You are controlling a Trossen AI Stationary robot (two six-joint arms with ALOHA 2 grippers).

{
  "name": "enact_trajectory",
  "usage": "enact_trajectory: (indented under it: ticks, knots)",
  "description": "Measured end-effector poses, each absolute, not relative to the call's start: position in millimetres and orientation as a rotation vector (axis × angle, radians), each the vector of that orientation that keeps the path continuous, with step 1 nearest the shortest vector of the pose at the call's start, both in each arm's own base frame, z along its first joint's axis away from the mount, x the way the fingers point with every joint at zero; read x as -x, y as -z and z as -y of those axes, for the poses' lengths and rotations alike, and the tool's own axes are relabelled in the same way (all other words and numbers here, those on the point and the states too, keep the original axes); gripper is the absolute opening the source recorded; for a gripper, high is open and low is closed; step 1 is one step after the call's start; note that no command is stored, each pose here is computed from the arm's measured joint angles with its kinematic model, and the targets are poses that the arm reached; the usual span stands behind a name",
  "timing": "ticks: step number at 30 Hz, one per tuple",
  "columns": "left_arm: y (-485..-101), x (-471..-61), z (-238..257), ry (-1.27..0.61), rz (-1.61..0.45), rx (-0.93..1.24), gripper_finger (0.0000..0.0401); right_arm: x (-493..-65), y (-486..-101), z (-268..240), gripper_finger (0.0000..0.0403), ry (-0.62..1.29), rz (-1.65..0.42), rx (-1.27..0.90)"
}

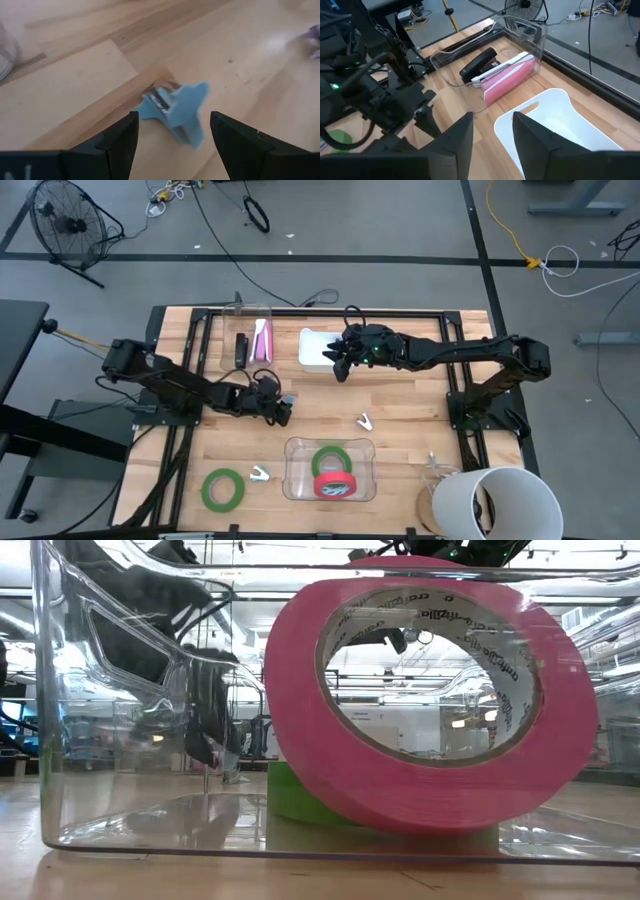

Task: Pick and place Stapler, Stapler remover, tape
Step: Put the blue staple remover into the white bin

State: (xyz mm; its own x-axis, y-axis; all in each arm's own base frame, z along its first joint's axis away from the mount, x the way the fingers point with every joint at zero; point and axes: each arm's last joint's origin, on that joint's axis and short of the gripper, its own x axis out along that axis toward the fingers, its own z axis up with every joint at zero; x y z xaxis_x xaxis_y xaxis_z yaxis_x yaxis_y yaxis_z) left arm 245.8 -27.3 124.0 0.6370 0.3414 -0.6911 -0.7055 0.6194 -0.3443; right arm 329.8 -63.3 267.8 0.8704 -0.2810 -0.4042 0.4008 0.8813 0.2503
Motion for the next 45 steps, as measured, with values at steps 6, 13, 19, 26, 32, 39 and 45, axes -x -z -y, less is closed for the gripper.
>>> enact_trajectory:
  ticks: [6,13,19,26,32,39,45]
  knots:
    - [-114,-249,23,-0.671,-0.641,0.63,0.0249,-330,-268,62,0.0139,0.359,-0.363,-0.335]
    - [-111,-252,17,-0.69,-0.626,0.595,0.0207,-330,-268,62,0.0139,0.359,-0.362,-0.335]
    - [-111,-252,17,-0.674,-0.637,0.558,0.0056,-330,-268,62,0.0139,0.359,-0.362,-0.335]
    - [-112,-253,18,-0.651,-0.644,0.554,0.0045,-330,-268,62,0.0139,0.359,-0.362,-0.335]
    - [-127,-269,21,-0.581,-0.625,0.527,0.0045,-330,-268,62,0.0139,0.359,-0.363,-0.335]
    - [-156,-292,17,-0.581,-0.596,0.41,0.0045,-330,-267,62,0.0139,0.353,-0.374,-0.337]
    - [-191,-313,-3,-0.619,-0.629,0.324,0.0045,-330,-266,57,0.0139,0.343,-0.388,-0.334]
